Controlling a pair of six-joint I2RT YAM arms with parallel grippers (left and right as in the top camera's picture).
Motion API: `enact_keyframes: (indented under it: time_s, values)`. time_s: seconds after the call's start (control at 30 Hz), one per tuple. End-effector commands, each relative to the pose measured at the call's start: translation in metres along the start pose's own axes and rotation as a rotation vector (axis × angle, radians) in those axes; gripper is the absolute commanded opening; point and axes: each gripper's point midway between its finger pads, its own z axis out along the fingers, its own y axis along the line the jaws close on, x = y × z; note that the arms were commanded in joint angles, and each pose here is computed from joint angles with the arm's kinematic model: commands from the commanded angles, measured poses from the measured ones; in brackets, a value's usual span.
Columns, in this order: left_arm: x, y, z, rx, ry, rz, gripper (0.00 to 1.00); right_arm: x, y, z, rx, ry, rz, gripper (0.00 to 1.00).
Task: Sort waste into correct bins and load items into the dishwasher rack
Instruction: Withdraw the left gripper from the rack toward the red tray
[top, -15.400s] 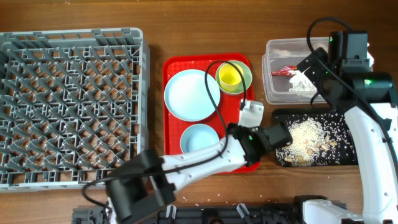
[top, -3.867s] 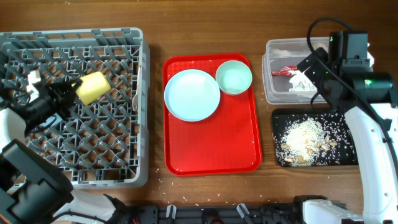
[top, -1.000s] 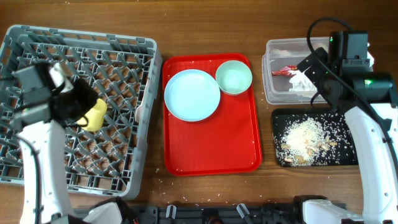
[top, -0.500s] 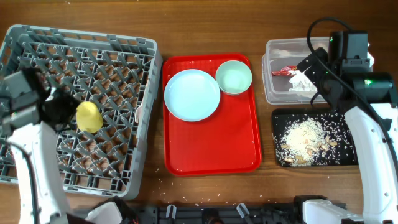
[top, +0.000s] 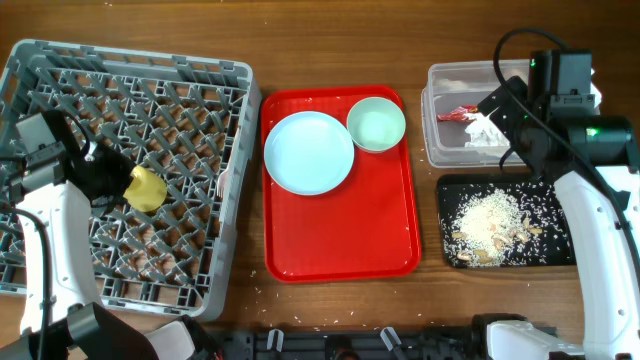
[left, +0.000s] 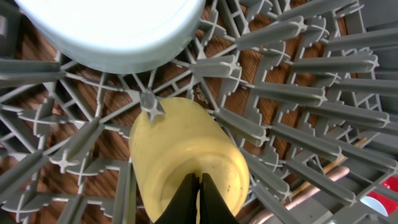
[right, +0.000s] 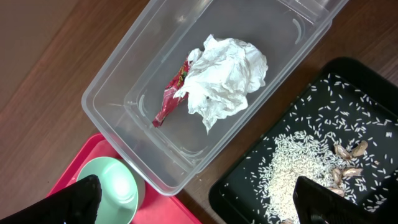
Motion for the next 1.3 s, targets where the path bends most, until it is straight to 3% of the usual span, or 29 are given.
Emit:
enact_keyframes:
  time_s: [0.0,0.07,0.17,0.23,0.3,0.33,0.37,0.47,0.53,0.6,0.67,0.83,1.0,1.1,1.27]
  values:
    - [-0.002,0.019,0.008,-0.076,0.000,-0.033,0.04,-0.007,0.000,-0.006,-0.001,-0.031,0.013,1.00]
    - [0.002,0.020,0.002,-0.053,0.021,-0.060,0.04,-0.007,0.000,-0.006,-0.001,-0.031,0.013,1.00]
    - [0.010,-0.009,-0.024,0.119,0.031,-0.037,0.04,-0.007,0.000,-0.006,-0.001,-0.031,0.013,1.00]
    - [0.031,-0.059,-0.062,0.404,0.056,0.117,0.04,-0.007,0.000,-0.006,-0.001,-0.031,0.013,1.00]
    - [0.046,-0.088,-0.084,0.529,0.030,0.287,0.07,-0.007,0.000,-0.006,-0.001,-0.031,0.013,1.00]
    - [0.061,-0.105,-0.088,0.558,0.021,0.421,0.52,-0.007,0.000,-0.006,-0.002,-0.031,0.013,1.00]
    - [0.070,-0.110,-0.087,0.563,0.034,0.464,0.64,-0.007,0.000,-0.006,-0.002,-0.031,0.013,1.00]
    - [0.101,-0.126,-0.063,0.488,0.101,0.585,0.69,-0.007,0.000,-0.006,-0.001,-0.031,0.013,1.00]
    - [0.116,-0.127,-0.037,0.396,0.146,0.643,0.66,-0.007,0.000,-0.006,-0.001,-0.031,0.013,1.00]
    - [0.130,-0.126,-0.014,0.330,0.200,0.680,0.54,-0.007,0.000,-0.006,-0.001,-0.031,0.013,1.00]
    - [0.132,-0.122,0.005,0.260,0.213,0.696,0.50,-0.007,0.000,-0.006,-0.002,-0.031,0.013,1.00]
    - [0.135,-0.113,0.040,0.178,0.267,0.695,0.29,-0.007,0.000,-0.006,-0.001,-0.031,0.013,1.00]
    - [0.128,-0.124,0.047,0.206,0.229,0.699,0.29,-0.007,0.000,-0.006,-0.001,-0.031,0.013,1.00]
    - [0.116,-0.144,0.048,0.265,0.150,0.707,0.21,-0.007,0.000,-0.006,-0.001,-0.031,0.013,1.00]
    - [0.107,-0.158,0.047,0.308,0.093,0.713,0.28,-0.007,0.000,-0.006,-0.001,-0.031,0.013,1.00]
